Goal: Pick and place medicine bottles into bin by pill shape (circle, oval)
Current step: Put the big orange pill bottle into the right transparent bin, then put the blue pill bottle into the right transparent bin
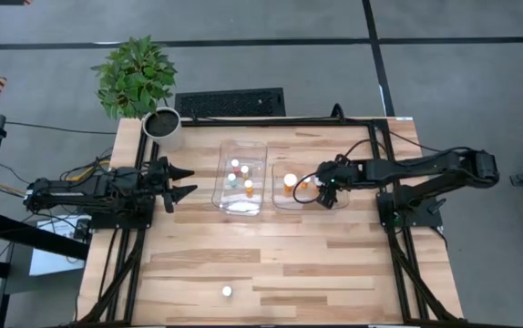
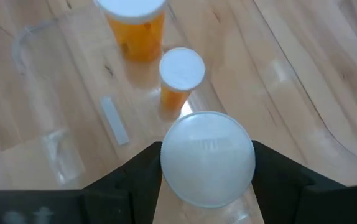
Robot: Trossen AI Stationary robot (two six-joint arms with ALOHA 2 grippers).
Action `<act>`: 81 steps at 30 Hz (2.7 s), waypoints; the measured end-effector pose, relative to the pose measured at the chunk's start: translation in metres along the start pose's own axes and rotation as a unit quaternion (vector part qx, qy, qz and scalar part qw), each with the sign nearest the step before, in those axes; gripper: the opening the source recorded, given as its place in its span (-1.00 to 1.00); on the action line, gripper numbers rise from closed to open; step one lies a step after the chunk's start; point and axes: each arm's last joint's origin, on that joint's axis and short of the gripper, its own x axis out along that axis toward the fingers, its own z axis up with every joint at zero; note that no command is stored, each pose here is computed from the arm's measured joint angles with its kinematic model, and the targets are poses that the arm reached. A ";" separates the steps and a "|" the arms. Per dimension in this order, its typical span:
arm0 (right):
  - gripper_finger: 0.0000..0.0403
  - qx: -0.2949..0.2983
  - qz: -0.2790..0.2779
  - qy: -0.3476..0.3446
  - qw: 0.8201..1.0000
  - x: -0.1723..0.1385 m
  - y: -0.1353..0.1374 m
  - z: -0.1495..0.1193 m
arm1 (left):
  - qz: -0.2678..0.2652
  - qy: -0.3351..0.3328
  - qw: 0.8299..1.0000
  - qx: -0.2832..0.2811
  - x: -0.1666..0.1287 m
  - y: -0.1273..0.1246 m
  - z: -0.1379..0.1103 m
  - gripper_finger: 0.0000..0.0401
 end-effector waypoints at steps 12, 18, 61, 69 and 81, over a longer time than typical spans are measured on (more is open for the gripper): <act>0.14 -0.005 -0.004 0.014 1.000 0.012 0.003 0.000 | 0.000 0.000 1.000 0.000 0.000 0.000 0.000 0.35; 0.14 -0.001 -0.006 0.014 1.000 0.011 0.001 0.000 | 0.000 0.000 1.000 0.000 0.000 0.000 0.000 0.35; 0.34 0.002 -0.015 0.026 1.000 0.006 -0.004 0.010 | -0.001 0.000 1.000 -0.011 0.000 0.000 0.000 0.35; 0.35 -0.009 -0.011 -0.002 1.000 -0.014 -0.008 0.024 | -0.001 0.000 1.000 -0.011 0.000 0.000 0.000 0.35; 0.35 -0.017 0.141 -0.220 0.965 -0.111 0.031 0.083 | -0.001 0.000 1.000 -0.011 0.000 0.000 0.000 0.35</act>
